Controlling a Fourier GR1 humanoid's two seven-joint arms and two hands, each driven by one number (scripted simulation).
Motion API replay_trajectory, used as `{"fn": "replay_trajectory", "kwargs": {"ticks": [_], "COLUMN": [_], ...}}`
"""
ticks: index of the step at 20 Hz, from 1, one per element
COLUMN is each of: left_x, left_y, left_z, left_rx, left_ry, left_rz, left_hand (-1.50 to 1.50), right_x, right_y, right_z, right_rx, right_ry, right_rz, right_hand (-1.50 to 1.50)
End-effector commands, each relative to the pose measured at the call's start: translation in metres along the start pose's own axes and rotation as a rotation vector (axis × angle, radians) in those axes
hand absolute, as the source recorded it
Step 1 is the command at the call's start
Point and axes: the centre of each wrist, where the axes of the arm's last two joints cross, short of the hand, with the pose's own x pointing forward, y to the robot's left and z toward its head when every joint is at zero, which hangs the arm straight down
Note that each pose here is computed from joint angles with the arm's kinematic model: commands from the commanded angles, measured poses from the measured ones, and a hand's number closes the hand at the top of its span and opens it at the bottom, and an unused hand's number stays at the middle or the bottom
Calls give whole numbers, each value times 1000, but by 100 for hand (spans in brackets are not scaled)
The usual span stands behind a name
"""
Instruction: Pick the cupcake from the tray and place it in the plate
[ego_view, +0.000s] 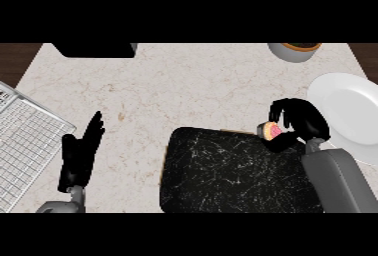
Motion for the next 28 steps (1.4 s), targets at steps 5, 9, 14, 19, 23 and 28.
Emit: {"fn": "replay_trajectory", "kwargs": {"ticks": [5,9,14,19,23,28], "left_x": [-8,-8,-6,14,-4,-1], "left_y": [2,9,13,10,-16,17], "left_z": [1,1,2,1,8,-2], "left_rx": [12,7,23,2,7,0], "left_ry": [16,12,16,6,7,4], "left_rz": [-9,13,9,13,-9,-8], "left_hand": [0,0,0,0,0,0], "right_x": [-1,-16,8,-54,-92,-120], "right_y": [-37,-76,-112,-103,-124,-132], "right_z": [-7,-2,7,-1,5,-26], "right_rx": [-338,-599,-675,-680,-669,-621], "right_ry": [82,130,258,341,394,451], "right_rz": [-20,-21,-48,-81,-91,-79], "right_hand": [150,150,150,150,150,150]}}
